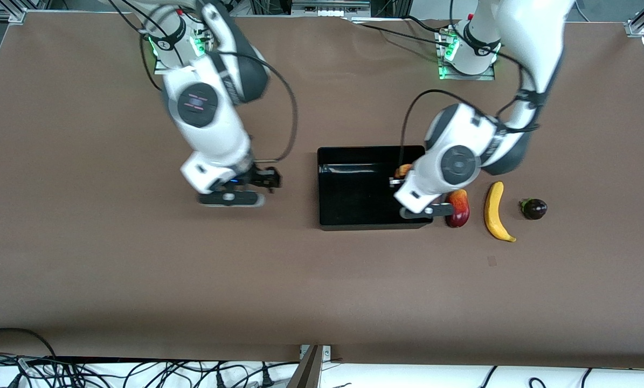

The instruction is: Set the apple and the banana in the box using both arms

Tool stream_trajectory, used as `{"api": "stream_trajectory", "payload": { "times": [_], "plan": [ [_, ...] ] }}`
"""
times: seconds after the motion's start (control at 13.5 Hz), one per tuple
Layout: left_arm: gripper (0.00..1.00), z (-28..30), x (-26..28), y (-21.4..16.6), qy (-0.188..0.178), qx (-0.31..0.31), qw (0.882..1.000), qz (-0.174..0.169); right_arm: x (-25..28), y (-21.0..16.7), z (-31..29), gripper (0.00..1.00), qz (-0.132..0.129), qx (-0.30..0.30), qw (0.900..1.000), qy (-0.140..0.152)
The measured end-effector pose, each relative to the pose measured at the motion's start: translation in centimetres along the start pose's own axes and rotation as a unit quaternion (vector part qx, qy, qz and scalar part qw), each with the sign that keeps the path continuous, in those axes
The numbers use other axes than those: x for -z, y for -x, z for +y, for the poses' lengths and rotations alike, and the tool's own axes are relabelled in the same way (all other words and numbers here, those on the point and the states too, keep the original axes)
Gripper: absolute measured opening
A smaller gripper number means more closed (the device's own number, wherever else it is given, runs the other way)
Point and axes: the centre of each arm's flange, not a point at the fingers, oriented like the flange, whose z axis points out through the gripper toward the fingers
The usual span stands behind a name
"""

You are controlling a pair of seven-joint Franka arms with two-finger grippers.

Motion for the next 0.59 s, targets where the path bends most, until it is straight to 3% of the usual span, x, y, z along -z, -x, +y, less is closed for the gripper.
{"api": "stream_trajectory", "payload": {
  "times": [0.15, 0.37, 0.52, 0.59],
  "plan": [
    [0.67, 1.1, -3.5, 1.1, -0.016, -0.004, 1.0, -0.024, 4.6, -0.3, 5.4, 1.0, -0.015, 0.01, 1.0, 0.003],
    [0.67, 0.4, -8.7, 2.5, -0.041, -0.006, 0.997, -0.064, 8.6, 0.2, 12.9, 1.0, -0.03, 0.027, 0.999, -0.025],
    [0.67, 0.3, -10.0, 2.9, -0.045, -0.006, 0.996, -0.07, 9.4, 1.3, 16.9, 1.0, -0.036, 0.027, 0.998, -0.041],
    [0.73, 0.3, -10.0, 2.9, -0.045, -0.006, 0.997, -0.07, 9.7, 2.0, 18.4, 1.0, -0.038, 0.028, 0.998, -0.049]
  ]
}}
